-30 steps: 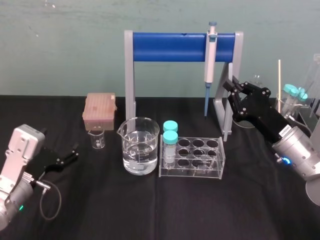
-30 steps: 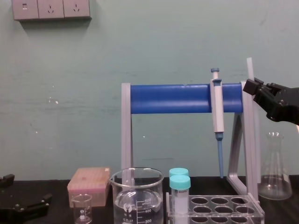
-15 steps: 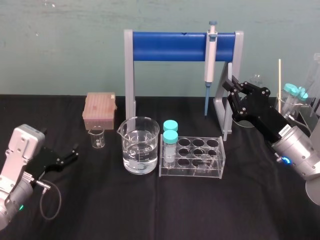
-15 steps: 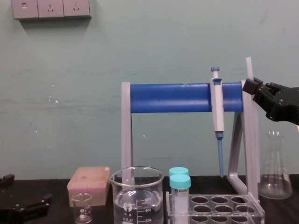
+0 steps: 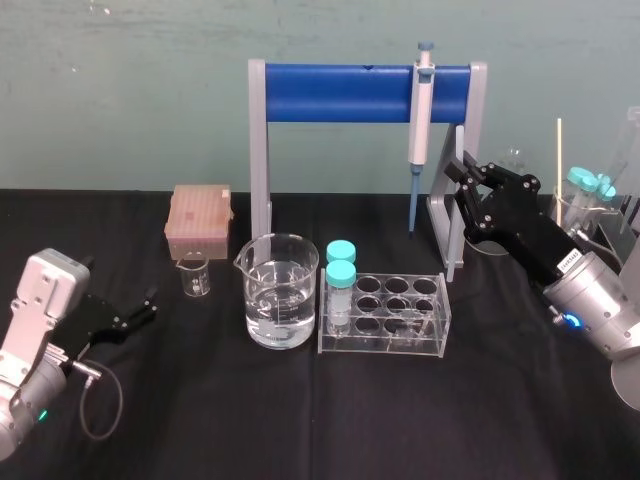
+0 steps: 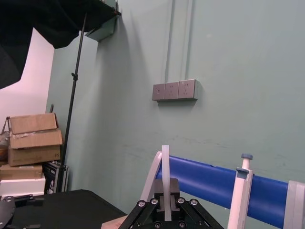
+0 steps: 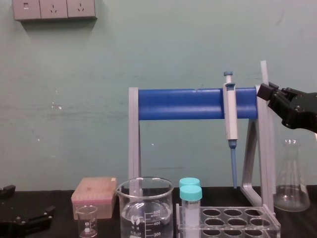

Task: Pick up the stirring rod with one hand, then place it down.

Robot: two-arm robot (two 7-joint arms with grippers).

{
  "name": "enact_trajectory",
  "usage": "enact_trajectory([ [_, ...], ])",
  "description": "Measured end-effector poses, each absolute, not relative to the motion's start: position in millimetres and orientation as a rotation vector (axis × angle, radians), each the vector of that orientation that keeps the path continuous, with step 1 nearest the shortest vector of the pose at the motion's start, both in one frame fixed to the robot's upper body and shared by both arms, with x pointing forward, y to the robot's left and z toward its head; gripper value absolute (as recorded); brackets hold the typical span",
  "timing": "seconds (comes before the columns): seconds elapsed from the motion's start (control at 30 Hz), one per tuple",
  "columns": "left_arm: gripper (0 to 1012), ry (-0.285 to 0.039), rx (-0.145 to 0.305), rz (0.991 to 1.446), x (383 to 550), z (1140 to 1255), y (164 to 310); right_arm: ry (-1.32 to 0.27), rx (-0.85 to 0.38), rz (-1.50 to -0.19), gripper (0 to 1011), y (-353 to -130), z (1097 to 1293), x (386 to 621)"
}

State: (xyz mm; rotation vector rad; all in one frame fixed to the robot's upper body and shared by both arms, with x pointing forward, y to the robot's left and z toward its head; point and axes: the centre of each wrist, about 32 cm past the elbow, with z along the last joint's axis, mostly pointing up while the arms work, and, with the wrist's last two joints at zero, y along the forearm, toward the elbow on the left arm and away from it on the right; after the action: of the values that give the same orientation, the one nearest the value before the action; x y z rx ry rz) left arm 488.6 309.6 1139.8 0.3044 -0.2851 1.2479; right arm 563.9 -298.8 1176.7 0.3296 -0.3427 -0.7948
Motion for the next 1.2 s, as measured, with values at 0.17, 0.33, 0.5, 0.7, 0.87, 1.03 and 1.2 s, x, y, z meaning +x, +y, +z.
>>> enact_trajectory([
  [0.17, 1000, -0.285, 0.304, 1.248, 488.6, 1139.8, 309.7, -0.343, 0.33, -0.795, 64, -298.8, 1176.7, 563.9],
  [0.33, 1000, -0.285, 0.305, 1.248, 488.6, 1139.8, 309.7, -0.343, 0.33, -0.795, 64, -298.8, 1176.7, 563.9],
  [0.5, 1000, -0.285, 0.304, 1.248, 488.6, 1139.8, 309.7, -0.343, 0.33, -0.795, 64, -298.8, 1176.7, 563.9],
  [0.7, 1000, -0.285, 0.304, 1.248, 488.6, 1139.8, 309.6, -0.343, 0.329, -0.795, 64, -298.8, 1176.7, 563.9],
  [0.87, 1000, -0.285, 0.304, 1.248, 488.6, 1139.8, 309.7, -0.343, 0.33, -0.795, 64, -298.8, 1176.8, 563.9],
  [1.03, 1000, -0.285, 0.304, 1.248, 488.6, 1139.8, 309.7, -0.343, 0.33, -0.795, 64, -298.8, 1176.8, 563.9],
  [1.2, 1000, -0.285, 0.304, 1.248, 488.6, 1139.8, 309.7, -0.343, 0.33, -0.795, 64, -298.8, 1176.8, 563.9],
])
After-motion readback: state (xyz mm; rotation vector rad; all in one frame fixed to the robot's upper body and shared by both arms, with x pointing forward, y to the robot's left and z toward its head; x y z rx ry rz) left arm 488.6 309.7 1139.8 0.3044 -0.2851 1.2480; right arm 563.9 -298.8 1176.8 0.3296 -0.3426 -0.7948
